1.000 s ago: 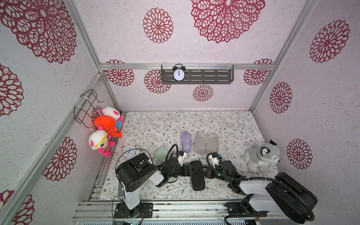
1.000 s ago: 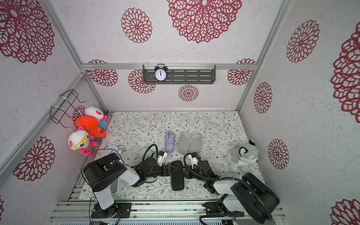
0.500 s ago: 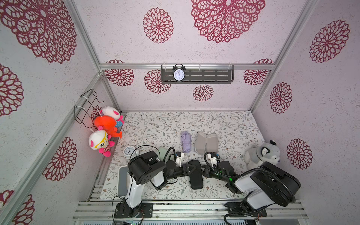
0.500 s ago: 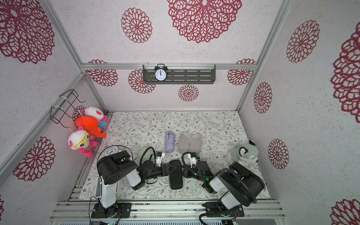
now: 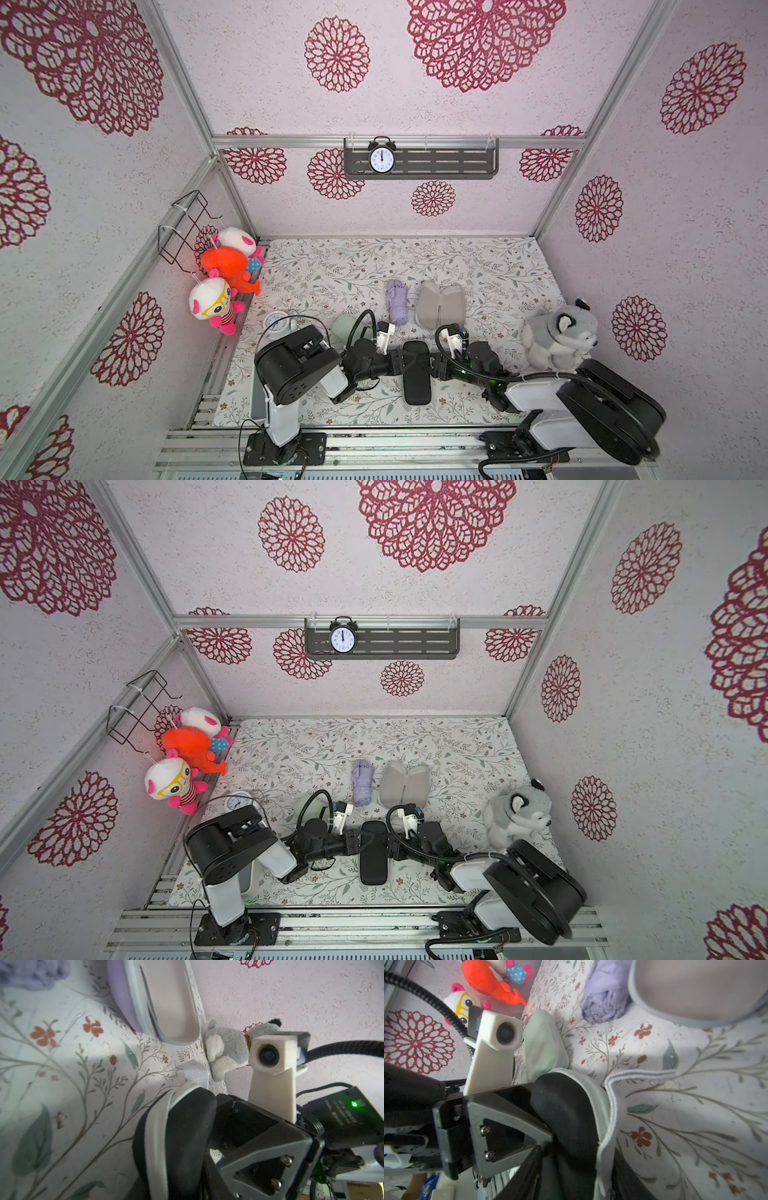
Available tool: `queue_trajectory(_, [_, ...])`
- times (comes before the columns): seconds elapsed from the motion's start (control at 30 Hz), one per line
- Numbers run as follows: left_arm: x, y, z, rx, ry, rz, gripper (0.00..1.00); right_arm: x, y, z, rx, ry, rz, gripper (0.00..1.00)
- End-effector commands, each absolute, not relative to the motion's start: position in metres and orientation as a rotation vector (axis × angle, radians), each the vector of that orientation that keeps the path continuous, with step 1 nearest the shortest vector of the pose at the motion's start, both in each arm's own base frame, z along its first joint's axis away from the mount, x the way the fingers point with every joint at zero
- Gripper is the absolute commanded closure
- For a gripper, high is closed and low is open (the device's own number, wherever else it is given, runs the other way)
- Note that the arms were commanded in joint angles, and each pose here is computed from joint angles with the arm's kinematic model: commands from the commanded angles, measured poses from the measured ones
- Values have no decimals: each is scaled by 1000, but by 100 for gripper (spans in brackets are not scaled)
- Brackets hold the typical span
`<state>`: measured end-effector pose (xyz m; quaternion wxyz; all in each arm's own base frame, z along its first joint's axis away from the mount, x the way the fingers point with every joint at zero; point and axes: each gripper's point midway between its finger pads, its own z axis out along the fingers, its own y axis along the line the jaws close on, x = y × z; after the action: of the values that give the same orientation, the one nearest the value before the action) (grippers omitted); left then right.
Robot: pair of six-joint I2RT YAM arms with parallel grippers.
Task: Put umbrellas into zippered umbrella sleeves
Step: Pick up the umbrella sleeve at the center of the board, then zip the zipper on the umbrella sleeve.
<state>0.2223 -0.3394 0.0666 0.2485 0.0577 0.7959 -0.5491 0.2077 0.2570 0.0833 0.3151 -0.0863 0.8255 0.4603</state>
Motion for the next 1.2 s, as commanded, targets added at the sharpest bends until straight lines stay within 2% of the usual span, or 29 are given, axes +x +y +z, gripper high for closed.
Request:
queue_trajectory(0.0, [204, -349, 85, 334, 2174, -1520, 100, 226, 252, 134, -325, 2000, 1078, 42])
queue_trajectory(0.07, [207, -348, 100, 346, 2153, -1522, 100, 235, 237, 147, -308, 1970, 988, 38])
queue_trajectory(0.3, [222, -337, 143, 399, 2107, -1444, 100, 259, 212, 197, -283, 1797, 947, 38])
queue_trajectory(0.4, [224, -325, 161, 391, 2091, -1459, 100, 264, 212, 209, -371, 1763, 876, 40])
queue_trajectory(0.67, [241, -278, 195, 285, 2031, -1452, 100, 238, 211, 216, -623, 1451, 736, 44])
queue_trajectory(0.9, [241, -278, 213, 296, 2003, -1478, 100, 223, 243, 204, -858, 1327, 624, 46])
queue_trajectory(1.17, [239, -275, 221, 308, 1985, -1491, 100, 207, 274, 194, -1061, 1214, 667, 55])
